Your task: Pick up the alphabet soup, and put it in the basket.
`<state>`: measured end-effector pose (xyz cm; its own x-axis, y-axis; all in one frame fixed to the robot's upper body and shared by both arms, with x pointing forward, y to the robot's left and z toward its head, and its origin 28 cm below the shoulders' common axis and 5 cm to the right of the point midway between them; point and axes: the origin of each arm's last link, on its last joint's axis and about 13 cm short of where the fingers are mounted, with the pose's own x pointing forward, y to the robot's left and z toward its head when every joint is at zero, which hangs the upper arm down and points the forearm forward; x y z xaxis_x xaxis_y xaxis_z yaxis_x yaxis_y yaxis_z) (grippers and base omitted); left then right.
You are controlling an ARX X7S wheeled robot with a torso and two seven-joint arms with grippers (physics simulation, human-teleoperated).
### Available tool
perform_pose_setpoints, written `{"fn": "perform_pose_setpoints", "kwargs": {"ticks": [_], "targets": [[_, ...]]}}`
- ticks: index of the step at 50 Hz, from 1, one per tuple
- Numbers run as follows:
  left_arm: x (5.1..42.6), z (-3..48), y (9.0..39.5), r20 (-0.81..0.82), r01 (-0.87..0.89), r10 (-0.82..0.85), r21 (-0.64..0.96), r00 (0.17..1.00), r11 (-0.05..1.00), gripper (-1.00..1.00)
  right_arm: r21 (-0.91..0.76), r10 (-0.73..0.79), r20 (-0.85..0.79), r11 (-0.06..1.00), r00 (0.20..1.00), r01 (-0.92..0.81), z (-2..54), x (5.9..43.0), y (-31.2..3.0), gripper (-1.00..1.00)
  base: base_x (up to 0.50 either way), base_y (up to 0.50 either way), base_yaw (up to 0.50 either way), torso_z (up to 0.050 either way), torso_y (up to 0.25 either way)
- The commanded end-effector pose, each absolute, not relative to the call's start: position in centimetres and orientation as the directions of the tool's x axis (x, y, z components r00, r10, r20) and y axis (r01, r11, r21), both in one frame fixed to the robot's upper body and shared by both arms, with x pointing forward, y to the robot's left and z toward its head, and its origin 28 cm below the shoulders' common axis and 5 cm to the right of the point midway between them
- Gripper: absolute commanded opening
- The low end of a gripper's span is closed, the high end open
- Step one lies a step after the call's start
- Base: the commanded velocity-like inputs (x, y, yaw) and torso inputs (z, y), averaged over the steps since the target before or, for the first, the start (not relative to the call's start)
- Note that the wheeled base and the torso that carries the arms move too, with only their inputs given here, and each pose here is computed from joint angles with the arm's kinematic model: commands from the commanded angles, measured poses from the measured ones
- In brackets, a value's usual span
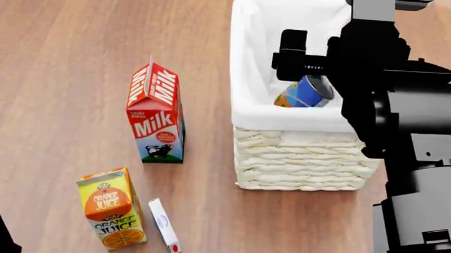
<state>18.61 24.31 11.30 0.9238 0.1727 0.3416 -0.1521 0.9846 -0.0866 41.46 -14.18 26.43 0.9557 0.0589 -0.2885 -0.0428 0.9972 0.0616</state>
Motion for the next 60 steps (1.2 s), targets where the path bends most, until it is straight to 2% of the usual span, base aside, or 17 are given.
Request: {"fn": "perform_pose_setpoints", "kwargs": {"ticks": [1, 15, 26, 39, 46, 60], "targets": [[18.7, 11.3, 24.2, 0.341, -0.148, 0.168, -0.085, 0.925, 0.985, 1.00, 0.086, 0.062, -0.231, 0.995, 0.971, -0.043, 27.2, 41.5, -14.1, 1.00, 0.00, 0.00, 0.00, 0.000, 0.000], [18.7, 11.2, 24.2, 0.339, -0.144, 0.163, -0.080, 0.926, 0.986, 1.00, 0.106, 0.073, -0.059, 0.992, 0.996, -0.066, 28.9, 40.8, -13.9, 1.00, 0.00, 0.00, 0.00, 0.000, 0.000], [18.6, 11.2, 24.2, 0.339, -0.143, 0.161, -0.078, 0.927, 0.987, 1.00, 0.109, 0.046, 0.199, 0.992, 0.979, -0.069, 30.5, 39.9, -14.1, 1.00, 0.00, 0.00, 0.00, 0.000, 0.000], [18.4, 11.4, 24.1, 0.346, -0.138, 0.156, -0.076, 0.925, 0.988, 1.00, 0.177, -0.031, 0.454, 0.983, 0.890, -0.056, 31.2, 38.2, -14.9, 1.00, 0.00, 0.00, 0.00, 0.000, 0.000], [17.9, 12.0, 24.1, 0.368, -0.135, 0.155, -0.079, 0.917, 0.988, 1.00, 0.138, -0.089, 0.622, 0.990, 0.778, 0.003, 31.5, 36.1, -15.6, 1.00, 0.00, 0.00, 0.00, 0.000, 0.000], [16.5, 13.5, 23.9, 0.436, -0.114, 0.137, -0.079, 0.890, 0.990, 1.00, 0.127, -0.118, 0.748, 0.991, 0.653, 0.033, 32.4, 30.9, -17.0, 1.00, 0.00, 0.00, 0.00, 0.000, 0.000]]}}
